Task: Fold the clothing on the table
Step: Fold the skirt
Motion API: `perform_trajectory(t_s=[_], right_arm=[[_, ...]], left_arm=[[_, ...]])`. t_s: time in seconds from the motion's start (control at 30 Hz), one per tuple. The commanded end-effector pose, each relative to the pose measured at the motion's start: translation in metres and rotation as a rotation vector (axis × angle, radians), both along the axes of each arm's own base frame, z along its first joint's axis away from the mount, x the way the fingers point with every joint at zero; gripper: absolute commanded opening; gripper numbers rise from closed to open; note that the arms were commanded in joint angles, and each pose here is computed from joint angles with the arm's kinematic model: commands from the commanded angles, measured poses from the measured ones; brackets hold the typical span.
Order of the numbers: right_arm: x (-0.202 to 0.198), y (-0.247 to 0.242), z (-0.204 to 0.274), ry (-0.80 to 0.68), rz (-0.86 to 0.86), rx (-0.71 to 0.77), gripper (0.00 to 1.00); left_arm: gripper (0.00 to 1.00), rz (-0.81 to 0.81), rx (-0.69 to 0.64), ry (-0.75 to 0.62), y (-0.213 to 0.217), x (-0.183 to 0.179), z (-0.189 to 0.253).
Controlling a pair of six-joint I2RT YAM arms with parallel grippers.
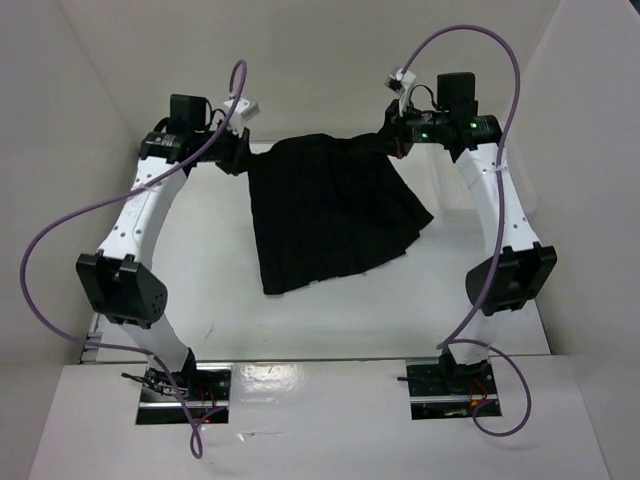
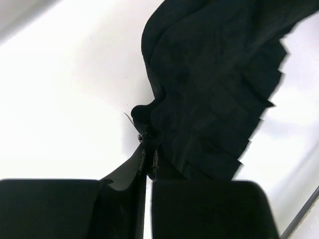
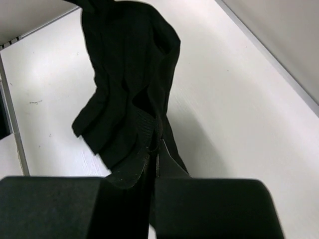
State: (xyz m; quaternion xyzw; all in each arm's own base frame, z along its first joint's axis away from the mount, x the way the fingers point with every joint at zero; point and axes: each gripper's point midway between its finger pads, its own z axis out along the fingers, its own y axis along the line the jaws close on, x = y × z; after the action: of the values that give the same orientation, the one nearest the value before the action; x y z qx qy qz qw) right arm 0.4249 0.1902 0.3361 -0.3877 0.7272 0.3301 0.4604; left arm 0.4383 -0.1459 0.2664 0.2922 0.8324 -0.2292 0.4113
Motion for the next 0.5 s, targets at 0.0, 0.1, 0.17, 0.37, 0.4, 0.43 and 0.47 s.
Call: perform_trajectory(t_s=[0.0,0.1,0.17,0.37,0.4,0.43,0.47], right_arm=[[-0.018,-0.007,0.016,-0.025,-0.021,-0.018,0.0],[-0.042,-0.01,0.036,-0.072,-0.021,-0.011,0.0],[-0.057,-0.01,0.043,-0.084,-0.006,0.001,0.0],[-0.126,-0.011,0.051,-0.105,0.071,0.032,0.0],[-0.135,-0.013,0.047,-0.098,0.074,0.026,0.0],[-0.151,-0.016,0.047,-0.107,0.084,0.031,0.0],[-0.165,-0.014,0.048,-0.106,0.122,0.046,0.0]], left_arm=[[0.0,-0.025,0.021,-0.146,0.001,-0.024,0.058],[0.0,-0.036,0.011,-0.229,0.003,-0.043,0.092],[0.0,-0.056,0.002,-0.255,0.003,-0.06,0.107],[0.0,-0.111,0.015,-0.278,0.001,-0.113,0.11],[0.0,-0.124,0.014,-0.273,-0.001,-0.122,0.109],[0.0,-0.121,0.03,-0.283,0.004,-0.135,0.108],[0.0,-0.121,0.03,-0.281,0.005,-0.143,0.108]])
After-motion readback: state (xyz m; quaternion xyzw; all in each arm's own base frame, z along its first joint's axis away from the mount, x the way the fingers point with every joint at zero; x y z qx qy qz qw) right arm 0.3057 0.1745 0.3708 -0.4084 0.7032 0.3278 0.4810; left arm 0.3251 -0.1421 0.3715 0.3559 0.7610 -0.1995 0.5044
